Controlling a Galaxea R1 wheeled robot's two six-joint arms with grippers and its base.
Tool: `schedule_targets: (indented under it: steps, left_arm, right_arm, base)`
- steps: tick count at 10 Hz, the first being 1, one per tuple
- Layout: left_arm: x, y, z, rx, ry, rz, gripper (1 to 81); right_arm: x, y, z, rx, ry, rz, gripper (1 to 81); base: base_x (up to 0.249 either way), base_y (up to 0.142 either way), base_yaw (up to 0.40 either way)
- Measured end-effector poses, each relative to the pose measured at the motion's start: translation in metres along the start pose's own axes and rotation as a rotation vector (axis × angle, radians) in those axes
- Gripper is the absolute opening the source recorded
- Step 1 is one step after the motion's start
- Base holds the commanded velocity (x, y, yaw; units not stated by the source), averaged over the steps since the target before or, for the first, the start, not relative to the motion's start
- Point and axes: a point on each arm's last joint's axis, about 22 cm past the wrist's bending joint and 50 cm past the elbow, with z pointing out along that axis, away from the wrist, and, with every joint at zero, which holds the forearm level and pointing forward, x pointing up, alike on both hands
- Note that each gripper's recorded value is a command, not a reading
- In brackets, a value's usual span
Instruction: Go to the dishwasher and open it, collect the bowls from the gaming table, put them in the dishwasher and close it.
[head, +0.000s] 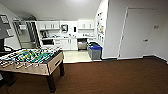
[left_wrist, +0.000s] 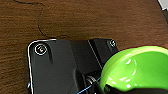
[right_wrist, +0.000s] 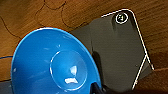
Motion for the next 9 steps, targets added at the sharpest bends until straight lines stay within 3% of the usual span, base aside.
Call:
schedule_targets:
  steps: [9]
  left_arm:
    - [-0.0011, 0.0004, 0.0000, -0.001, -0.002, 0.001, 1.0]
  right_arm:
    - [-0.0024, 0.0005, 0.0002, -0.003, -0.003, 0.001, 1.0]
  base:
    - [0.180, 0.000, 0.000]
